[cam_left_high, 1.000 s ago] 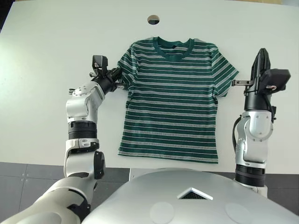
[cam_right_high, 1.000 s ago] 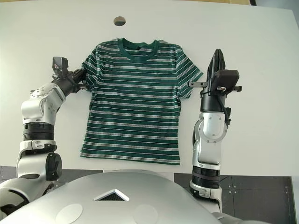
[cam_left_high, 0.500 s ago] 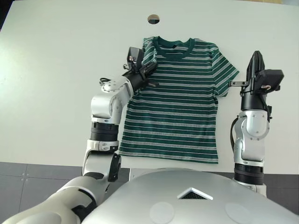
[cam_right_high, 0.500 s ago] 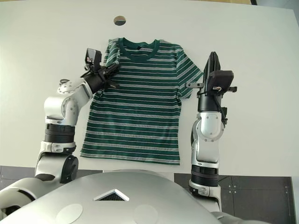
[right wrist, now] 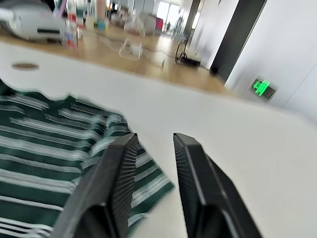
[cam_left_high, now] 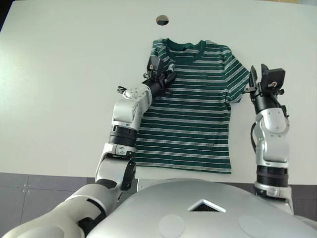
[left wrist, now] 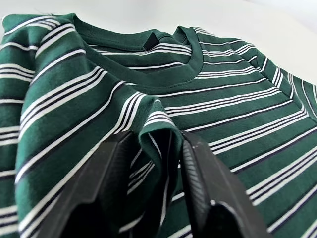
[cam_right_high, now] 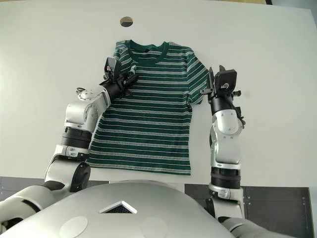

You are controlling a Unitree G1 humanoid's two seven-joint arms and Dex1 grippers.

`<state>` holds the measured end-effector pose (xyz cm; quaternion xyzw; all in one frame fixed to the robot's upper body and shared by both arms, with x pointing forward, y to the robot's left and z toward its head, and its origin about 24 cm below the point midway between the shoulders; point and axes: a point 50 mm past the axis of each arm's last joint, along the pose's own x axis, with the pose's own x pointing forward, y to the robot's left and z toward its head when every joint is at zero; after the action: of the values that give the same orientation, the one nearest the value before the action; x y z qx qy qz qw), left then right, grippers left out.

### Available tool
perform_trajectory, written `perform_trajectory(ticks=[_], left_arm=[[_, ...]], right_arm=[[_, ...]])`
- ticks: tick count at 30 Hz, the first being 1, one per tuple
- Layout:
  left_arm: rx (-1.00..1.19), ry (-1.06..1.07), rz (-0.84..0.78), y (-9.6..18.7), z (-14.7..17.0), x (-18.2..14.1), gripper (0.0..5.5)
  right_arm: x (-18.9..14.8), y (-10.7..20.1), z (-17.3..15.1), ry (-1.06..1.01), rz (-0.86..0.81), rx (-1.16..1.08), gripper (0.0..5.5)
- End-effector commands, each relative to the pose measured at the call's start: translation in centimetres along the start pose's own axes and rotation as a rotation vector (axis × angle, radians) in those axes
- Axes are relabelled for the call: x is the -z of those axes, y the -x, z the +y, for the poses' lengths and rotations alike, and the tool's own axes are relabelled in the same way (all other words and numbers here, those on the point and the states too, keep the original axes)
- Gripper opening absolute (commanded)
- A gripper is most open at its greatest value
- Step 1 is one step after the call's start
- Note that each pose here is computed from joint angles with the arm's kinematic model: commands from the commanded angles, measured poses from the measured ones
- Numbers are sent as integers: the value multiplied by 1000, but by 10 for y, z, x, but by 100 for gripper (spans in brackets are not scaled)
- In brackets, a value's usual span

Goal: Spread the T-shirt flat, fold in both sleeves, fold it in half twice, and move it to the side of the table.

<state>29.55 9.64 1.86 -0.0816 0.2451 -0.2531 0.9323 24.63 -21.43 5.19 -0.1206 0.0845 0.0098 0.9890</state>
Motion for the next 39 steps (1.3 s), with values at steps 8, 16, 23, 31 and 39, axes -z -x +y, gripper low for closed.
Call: perform_trajectory(ticks=[8,16,23,31,39], left_arm=[[114,36,-478,43,-9,-55,174],[103,64,-666,79,3,-75,174],[70,70,-660,79,7,-73,174],[55,68,-650,78,8,-70,174],[34,78,-646,78,12,-69,174]], right_arm=[[20,-35,-32,-24,265,-118,253],[26,-44,-25,-121,321,-206,253],[35,-41,-17,-158,379,-276,253],[41,-39,-7,-140,410,-332,194],[41,-40,-16,-104,400,-293,48]])
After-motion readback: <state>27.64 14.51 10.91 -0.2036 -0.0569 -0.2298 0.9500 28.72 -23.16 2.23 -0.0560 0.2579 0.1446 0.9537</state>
